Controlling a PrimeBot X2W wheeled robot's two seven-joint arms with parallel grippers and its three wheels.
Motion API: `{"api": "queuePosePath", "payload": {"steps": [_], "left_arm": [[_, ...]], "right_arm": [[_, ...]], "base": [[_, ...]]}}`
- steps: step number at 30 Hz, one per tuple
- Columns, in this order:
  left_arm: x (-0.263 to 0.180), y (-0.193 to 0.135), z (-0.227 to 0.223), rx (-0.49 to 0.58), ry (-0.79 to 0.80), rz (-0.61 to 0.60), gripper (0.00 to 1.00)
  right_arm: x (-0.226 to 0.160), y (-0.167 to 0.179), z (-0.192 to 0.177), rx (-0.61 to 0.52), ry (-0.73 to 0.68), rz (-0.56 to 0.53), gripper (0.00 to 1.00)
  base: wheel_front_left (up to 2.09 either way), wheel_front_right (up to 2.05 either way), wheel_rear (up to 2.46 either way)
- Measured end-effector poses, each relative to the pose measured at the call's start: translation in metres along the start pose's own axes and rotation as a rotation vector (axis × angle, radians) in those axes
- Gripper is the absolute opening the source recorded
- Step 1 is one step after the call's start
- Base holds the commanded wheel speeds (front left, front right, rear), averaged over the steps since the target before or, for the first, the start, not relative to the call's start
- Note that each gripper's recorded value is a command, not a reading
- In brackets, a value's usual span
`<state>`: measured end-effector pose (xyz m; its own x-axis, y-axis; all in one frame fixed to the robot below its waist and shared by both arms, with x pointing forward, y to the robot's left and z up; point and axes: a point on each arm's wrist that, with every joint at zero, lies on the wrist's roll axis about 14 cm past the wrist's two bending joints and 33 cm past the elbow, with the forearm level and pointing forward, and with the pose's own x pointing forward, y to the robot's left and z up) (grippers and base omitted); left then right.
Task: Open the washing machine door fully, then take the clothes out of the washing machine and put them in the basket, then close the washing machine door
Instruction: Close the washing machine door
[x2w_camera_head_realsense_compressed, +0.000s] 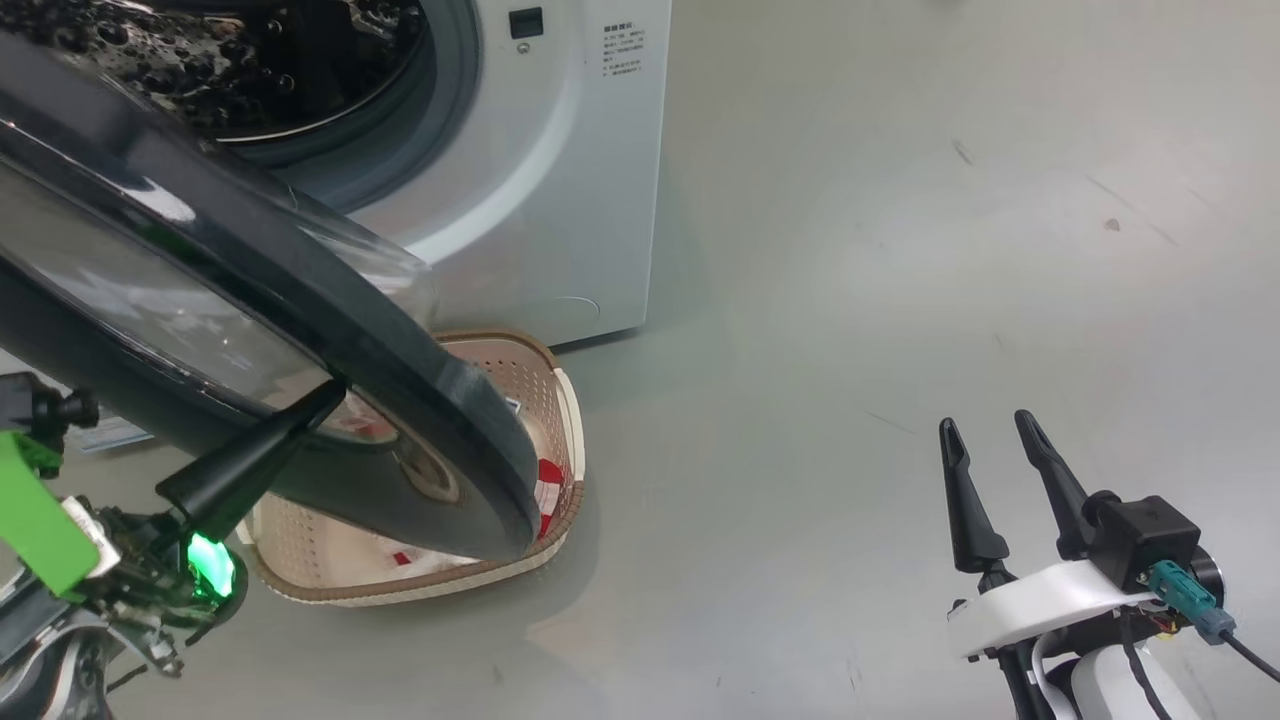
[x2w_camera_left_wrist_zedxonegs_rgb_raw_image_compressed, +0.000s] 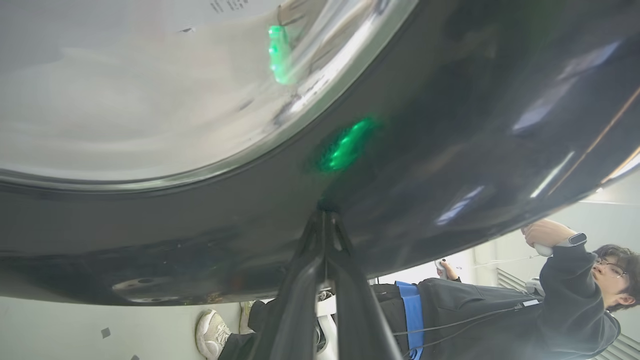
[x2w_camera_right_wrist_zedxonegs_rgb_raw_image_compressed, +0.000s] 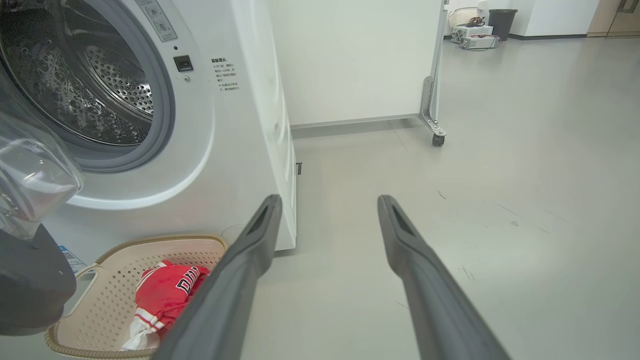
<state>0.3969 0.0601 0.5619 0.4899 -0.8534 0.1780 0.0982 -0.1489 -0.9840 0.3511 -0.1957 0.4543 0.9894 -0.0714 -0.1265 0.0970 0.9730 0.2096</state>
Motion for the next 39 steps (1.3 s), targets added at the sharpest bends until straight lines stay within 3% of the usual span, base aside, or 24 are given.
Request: {"api": "queuePosePath", "payload": {"steps": [11,23,39], "left_arm": [[0.046,0.014,0.022,-0.046,0.024,-0.039,0.0],[0.083,0.022,0.055,-0.072,-0.058,-0.081,0.0],[0.127,0.038,0.09,-0.021,-0.148,-0.07,0.0]], "right_arm": [[0.009,-0.013,-0.005,0.0,0.012,-0.045,1.0],[0.016,-0.02,-0.013,-0.01,0.037,-0.057,1.0],[0.018,-0.032,-0.02,-0.022,0.058,-0.094,1.0]], "base": [[0.0,0.0,0.0],[0.0,0.0,0.0],[0.0,0.0,0.0]]}}
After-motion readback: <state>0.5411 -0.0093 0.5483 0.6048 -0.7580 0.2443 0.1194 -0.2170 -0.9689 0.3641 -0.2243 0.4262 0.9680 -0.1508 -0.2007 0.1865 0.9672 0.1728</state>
